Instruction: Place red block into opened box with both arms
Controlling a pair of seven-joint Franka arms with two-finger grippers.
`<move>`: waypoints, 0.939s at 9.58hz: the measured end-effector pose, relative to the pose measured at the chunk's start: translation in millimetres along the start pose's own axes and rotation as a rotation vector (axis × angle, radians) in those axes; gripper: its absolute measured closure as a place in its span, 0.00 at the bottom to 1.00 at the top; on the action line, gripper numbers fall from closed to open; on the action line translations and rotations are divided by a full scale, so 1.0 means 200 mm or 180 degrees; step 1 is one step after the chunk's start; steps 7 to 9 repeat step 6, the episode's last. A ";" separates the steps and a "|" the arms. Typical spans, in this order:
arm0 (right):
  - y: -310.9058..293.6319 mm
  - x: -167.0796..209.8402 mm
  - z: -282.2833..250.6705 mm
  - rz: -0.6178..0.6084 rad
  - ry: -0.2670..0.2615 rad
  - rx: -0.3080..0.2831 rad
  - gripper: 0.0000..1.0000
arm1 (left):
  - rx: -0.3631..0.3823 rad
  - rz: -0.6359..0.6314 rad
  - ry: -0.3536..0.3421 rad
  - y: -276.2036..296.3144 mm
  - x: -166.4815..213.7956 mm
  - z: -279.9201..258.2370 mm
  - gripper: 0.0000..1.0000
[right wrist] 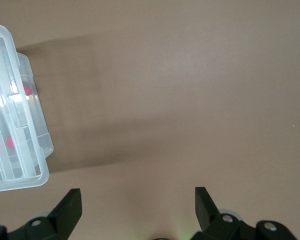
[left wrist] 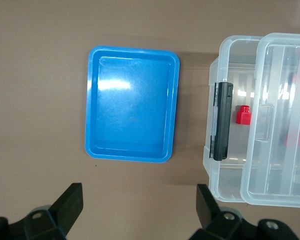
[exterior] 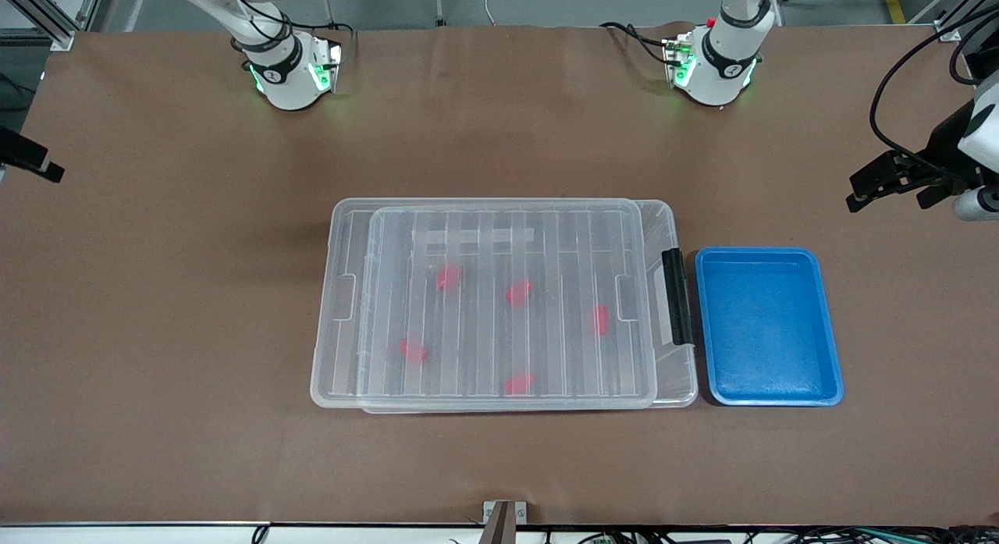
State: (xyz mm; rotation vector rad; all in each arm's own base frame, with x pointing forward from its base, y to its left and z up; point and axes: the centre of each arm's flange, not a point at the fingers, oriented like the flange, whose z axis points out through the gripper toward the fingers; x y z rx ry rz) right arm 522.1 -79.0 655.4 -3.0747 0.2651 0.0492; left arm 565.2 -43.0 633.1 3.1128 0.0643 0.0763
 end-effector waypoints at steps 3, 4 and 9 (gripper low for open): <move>-0.04 -0.02 0.00 0.0028 -0.0069 -0.0093 0.00 | 0.0000 0.0000 0.0000 0.00 0.00 0.00 0.00; -0.03 -0.02 0.00 0.0034 -0.0064 -0.0105 0.00 | 0.0000 -0.0001 0.0000 0.00 0.00 0.00 0.00; -0.03 -0.01 -0.01 0.0028 -0.0011 -0.0119 0.00 | 0.0000 -0.0002 0.0000 0.00 0.00 0.00 0.00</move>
